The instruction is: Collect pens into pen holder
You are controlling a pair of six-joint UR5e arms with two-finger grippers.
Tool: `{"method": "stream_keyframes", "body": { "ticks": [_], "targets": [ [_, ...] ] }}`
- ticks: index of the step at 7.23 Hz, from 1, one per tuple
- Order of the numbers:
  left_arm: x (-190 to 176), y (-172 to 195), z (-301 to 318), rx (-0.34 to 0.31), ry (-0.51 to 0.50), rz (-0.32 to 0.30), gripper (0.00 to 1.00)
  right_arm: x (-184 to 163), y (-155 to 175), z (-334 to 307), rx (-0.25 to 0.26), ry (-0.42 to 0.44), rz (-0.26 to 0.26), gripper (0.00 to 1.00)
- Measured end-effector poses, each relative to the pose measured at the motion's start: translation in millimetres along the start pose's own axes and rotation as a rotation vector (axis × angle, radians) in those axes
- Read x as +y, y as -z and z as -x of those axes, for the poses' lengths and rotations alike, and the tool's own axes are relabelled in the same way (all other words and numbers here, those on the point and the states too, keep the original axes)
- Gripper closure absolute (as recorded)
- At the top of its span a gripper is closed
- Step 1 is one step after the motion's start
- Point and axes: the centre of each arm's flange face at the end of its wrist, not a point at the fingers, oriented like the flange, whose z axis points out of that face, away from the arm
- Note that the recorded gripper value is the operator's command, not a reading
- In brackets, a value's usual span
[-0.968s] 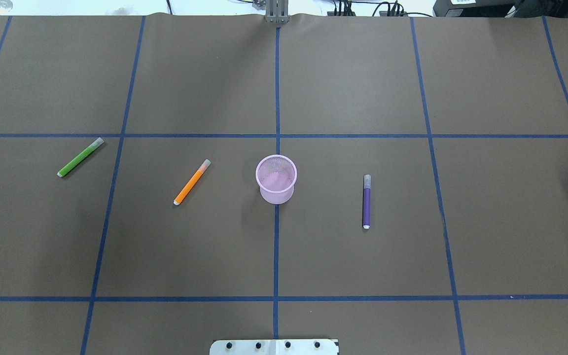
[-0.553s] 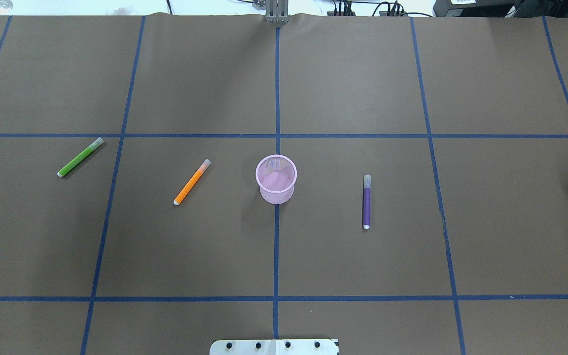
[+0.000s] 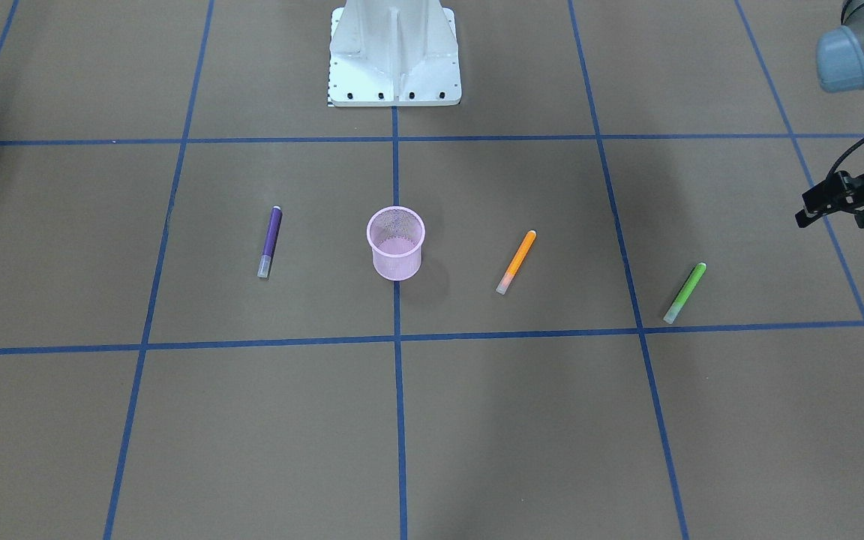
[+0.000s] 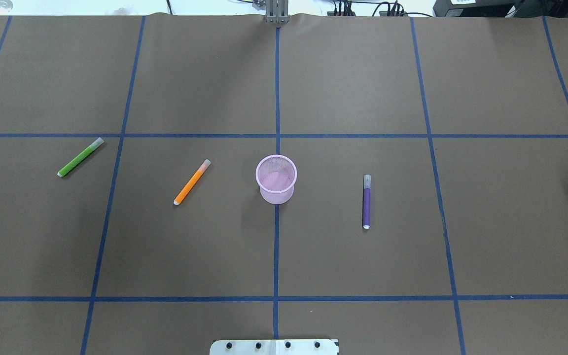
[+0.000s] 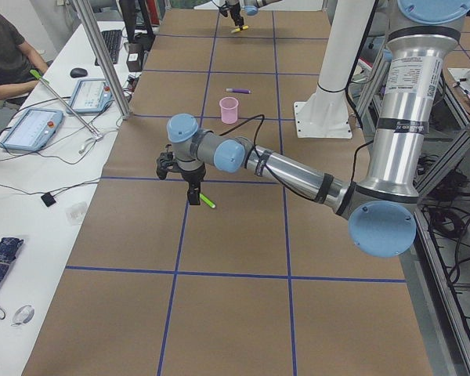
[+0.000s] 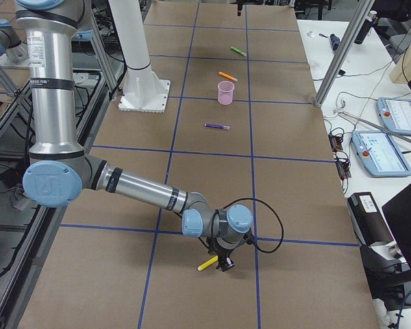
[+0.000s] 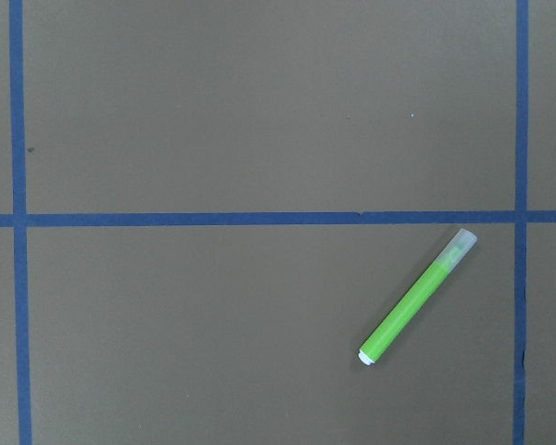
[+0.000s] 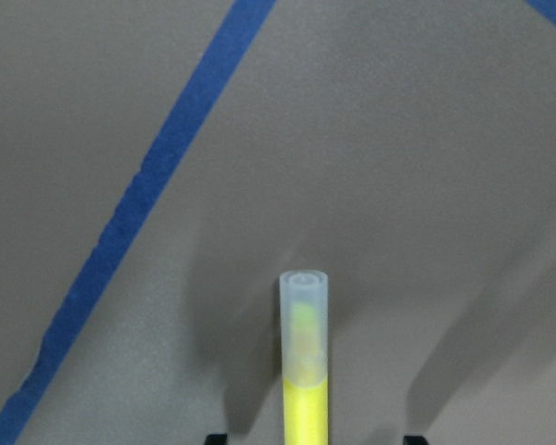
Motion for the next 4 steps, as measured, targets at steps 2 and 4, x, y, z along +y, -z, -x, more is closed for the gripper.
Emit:
{"method": "stream_keyframes", "body": {
  "ticks": [2,4],
  "targets": [
    [0.1,-0.2,0.3,0.0,0.0,0.0,0.0,1.3,-2.6,-0.5,-0.002,-0.001,0.005,0.5],
    [0.1,-0.3,0.5,-0.001,0.001,0.0,0.0,2.2,-4.4,-0.9,-0.004,-0.003,0.009,0.92]
  ]
}}
